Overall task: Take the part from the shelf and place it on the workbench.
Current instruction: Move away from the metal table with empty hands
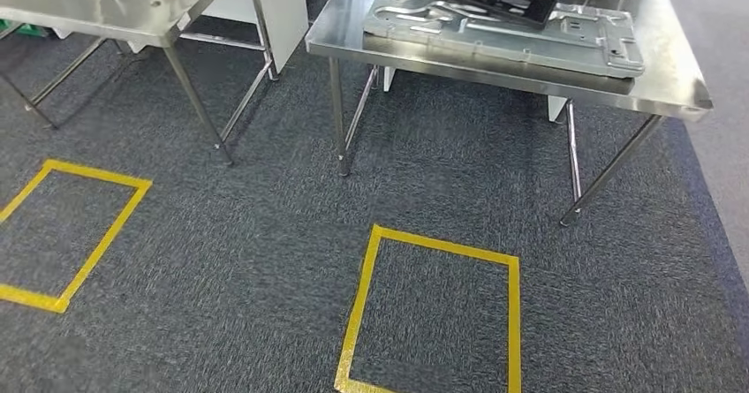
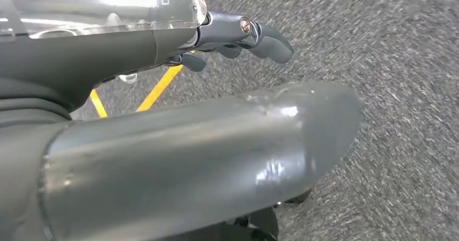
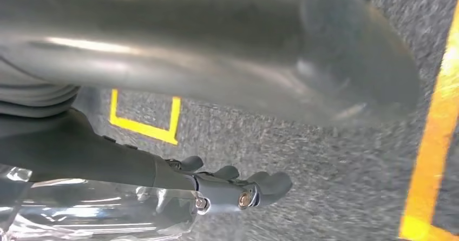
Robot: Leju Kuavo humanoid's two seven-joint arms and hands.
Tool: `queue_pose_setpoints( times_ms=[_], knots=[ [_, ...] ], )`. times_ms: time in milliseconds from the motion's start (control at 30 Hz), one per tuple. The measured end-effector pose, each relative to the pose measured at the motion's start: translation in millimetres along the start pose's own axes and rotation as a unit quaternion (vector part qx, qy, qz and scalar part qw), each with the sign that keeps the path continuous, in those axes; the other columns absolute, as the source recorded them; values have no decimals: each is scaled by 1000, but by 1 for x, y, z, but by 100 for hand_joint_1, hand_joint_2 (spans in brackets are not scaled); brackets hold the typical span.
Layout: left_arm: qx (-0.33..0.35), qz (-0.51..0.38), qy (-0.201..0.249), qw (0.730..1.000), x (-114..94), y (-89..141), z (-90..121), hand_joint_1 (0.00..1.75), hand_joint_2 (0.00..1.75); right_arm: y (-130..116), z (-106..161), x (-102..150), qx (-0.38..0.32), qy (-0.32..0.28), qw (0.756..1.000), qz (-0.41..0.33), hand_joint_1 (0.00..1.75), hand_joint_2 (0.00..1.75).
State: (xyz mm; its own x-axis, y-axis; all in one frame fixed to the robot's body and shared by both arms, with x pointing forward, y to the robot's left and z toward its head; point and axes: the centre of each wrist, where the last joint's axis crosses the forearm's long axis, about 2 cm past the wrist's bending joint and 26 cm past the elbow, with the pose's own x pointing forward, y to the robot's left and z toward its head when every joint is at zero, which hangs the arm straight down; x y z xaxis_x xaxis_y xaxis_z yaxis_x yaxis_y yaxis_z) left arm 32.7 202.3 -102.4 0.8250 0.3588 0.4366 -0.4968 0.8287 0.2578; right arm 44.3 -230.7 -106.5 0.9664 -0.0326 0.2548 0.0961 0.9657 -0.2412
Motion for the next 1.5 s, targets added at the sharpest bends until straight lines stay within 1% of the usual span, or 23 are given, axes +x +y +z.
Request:
queue_pose_setpoints(
  times_ms=[267, 467, 567, 767, 833, 900, 1000, 1233, 1500],
  knots=[
    [6, 21, 8, 1000, 0, 0, 0, 0, 0, 1, 1, -3, 8, -2, 1000, 10, 0, 0],
    [16, 59, -4, 998, -1, 0, 0, 0, 0, 3, 1, -2, 13, -3, 1000, 9, 0, 0],
    [18, 87, -25, 996, -1, 0, 0, 0, 0, 4, 2, -6, 12, 1, 1000, 7, 0, 0],
    [36, 133, -103, 985, -1, 4, -2, 0, 0, 6, 3, -7, 6, 5, 1000, 3, 0, 0],
    [36, 142, -117, 982, 1, 5, -3, 0, 0, 7, 4, -7, 7, 3, 1000, 2, 0, 0],
    [36, 146, -117, 982, 0, 5, -3, 0, 0, 7, 4, -6, 8, -2, 1000, 4, 0, 0],
    [36, 152, -105, 982, -1, 6, -2, 0, 0, 7, 4, -4, 10, -10, 1000, 12, 0, 0],
    [40, 153, -78, 984, -2, 5, -2, 0, 0, 7, 4, -7, 24, -1, 999, 37, 0, 0],
    [40, 155, -74, 984, -2, 5, -2, 0, 0, 10, 5, -6, 40, 5, 997, 65, 0, 0]
  ],
)
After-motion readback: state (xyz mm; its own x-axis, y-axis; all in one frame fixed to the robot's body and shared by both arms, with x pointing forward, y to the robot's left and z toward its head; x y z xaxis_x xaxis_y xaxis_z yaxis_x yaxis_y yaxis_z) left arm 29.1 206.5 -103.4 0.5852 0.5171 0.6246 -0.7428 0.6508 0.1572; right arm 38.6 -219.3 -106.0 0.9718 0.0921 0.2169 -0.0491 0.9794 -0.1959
